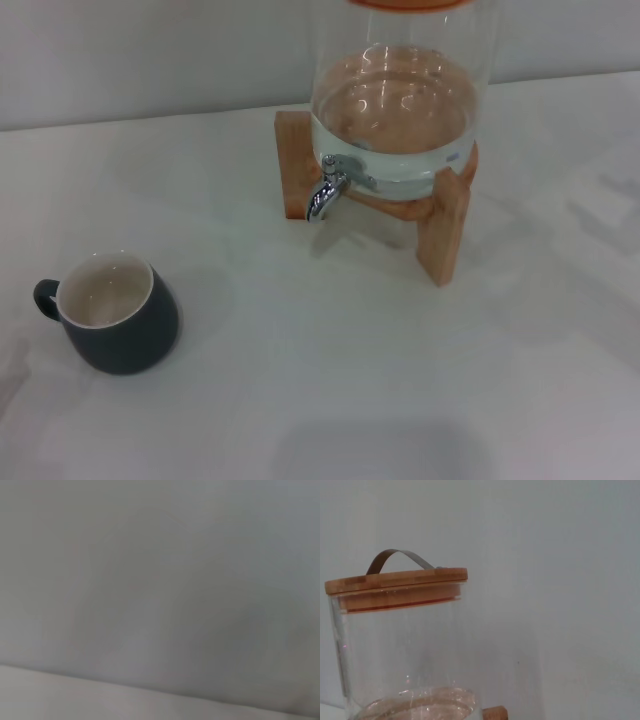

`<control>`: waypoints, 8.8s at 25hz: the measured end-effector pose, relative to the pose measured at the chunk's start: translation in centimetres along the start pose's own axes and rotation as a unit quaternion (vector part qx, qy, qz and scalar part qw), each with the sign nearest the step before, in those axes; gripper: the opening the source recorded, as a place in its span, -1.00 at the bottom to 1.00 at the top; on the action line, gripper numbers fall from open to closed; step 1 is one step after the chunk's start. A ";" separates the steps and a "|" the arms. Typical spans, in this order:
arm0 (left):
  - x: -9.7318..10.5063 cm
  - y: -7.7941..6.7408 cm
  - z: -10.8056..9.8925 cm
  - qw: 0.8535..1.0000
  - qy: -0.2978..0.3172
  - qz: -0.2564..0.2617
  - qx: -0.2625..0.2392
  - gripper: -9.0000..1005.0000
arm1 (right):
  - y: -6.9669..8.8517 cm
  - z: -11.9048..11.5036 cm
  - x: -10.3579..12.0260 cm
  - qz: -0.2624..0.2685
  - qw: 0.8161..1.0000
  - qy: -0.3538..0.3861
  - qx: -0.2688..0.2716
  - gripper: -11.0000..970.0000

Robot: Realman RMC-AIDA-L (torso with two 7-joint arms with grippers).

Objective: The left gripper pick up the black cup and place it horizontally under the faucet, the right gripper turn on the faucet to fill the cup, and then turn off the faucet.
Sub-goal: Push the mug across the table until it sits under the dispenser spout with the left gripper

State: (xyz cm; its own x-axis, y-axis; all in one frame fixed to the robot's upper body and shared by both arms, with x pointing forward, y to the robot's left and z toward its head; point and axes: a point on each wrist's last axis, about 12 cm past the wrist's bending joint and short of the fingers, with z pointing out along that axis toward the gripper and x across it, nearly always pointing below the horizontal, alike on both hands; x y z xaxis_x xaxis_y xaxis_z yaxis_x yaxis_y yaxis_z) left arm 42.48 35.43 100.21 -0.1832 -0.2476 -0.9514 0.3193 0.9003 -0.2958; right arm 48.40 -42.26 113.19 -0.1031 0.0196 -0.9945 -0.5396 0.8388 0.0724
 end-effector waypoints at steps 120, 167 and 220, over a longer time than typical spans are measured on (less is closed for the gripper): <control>-1.3 -0.7 8.0 0.986 0.080 0.131 0.066 -0.58 | -0.2 -0.3 0.1 0.004 1.000 -0.008 0.012 0.49; -1.8 -6.6 14.6 0.971 0.080 0.118 0.192 -0.58 | 0.4 -0.2 0.3 0.006 1.000 -0.010 -0.009 0.49; -2.0 -10.4 19.9 0.952 0.145 0.151 0.221 -0.57 | 0.5 -0.1 0.3 0.006 1.000 -0.010 -0.016 0.49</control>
State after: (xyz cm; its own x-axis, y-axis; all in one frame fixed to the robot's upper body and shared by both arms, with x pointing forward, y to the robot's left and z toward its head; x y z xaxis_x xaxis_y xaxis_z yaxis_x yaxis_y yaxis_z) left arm 58.03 19.46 103.43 -0.2491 0.1661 -0.9541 0.7473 0.6596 -0.0803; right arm 48.04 -41.87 112.92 -0.0936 0.0412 -0.9948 -0.5642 0.8211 0.0871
